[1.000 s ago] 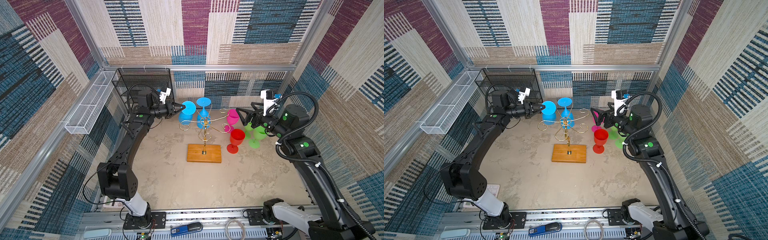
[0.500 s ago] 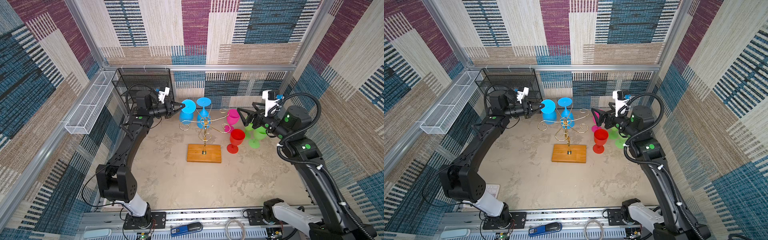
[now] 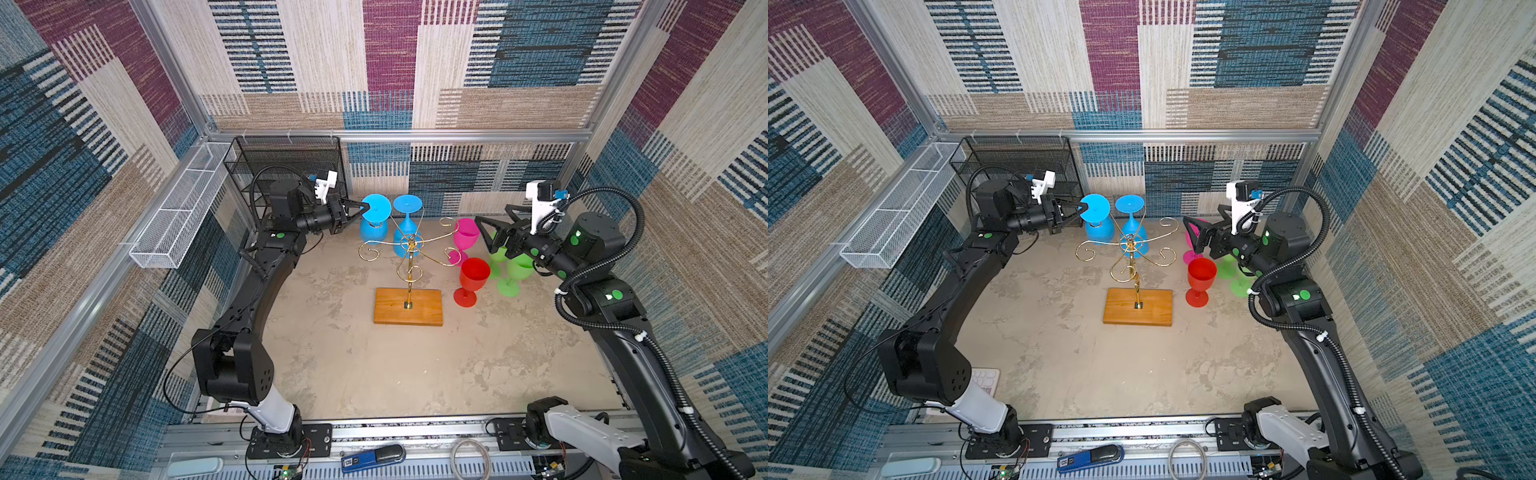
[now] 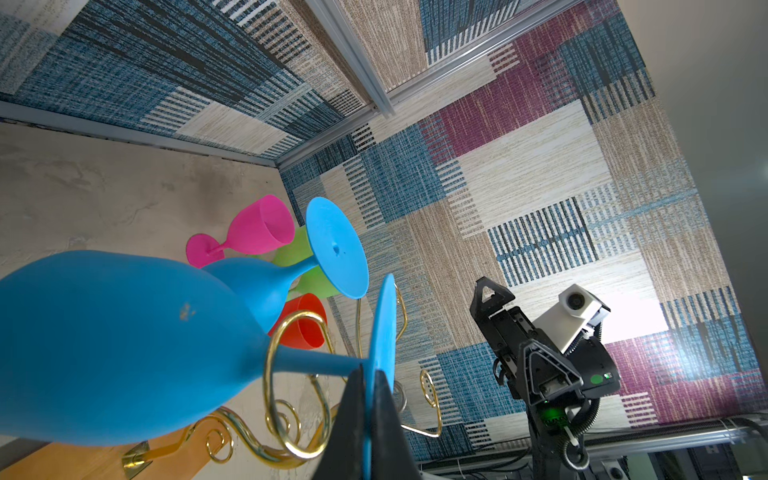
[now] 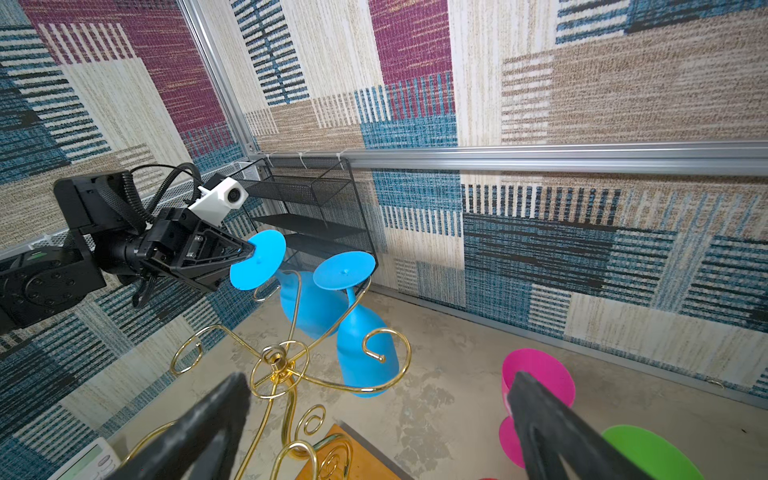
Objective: Take the wine glass off the wine glass rack
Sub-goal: 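Close the left gripper on the base of the blue glass nearest it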
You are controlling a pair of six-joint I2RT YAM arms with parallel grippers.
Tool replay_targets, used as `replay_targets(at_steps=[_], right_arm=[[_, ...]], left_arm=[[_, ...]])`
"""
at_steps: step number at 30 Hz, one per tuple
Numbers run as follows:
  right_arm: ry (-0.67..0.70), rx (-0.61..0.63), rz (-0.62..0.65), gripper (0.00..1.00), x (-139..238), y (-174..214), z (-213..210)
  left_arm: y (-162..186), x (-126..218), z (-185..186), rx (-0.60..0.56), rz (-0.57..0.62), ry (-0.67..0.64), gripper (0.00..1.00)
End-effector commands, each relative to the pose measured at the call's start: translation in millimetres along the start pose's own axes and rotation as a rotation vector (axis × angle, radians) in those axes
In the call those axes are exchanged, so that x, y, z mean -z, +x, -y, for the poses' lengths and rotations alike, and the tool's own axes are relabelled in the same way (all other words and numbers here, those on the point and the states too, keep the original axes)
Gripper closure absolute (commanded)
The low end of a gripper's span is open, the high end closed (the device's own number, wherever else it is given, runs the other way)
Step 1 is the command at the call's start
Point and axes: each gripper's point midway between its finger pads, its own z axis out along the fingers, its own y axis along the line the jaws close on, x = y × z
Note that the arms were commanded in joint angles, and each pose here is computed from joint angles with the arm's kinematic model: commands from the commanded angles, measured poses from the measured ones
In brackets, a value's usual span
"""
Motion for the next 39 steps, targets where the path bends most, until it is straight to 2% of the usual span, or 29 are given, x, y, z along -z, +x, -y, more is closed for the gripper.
replay_targets(at_steps=[1,20,39], right_arm=[[0.007,0.012,0.026,0.01,4,-9,-1],[0.018,0.020,0.021,0.01,6,-7,0],[0.024,0.016,0.021,0.01,8,-4,1]], left_arm=[[-5,-2,6,-0.030,0.016,0.021,1.00],[7,-19,7,-0.030,-0.025,0.035,1.00],[34,5,6,-0.044,-0.026,-0.017,1.00]])
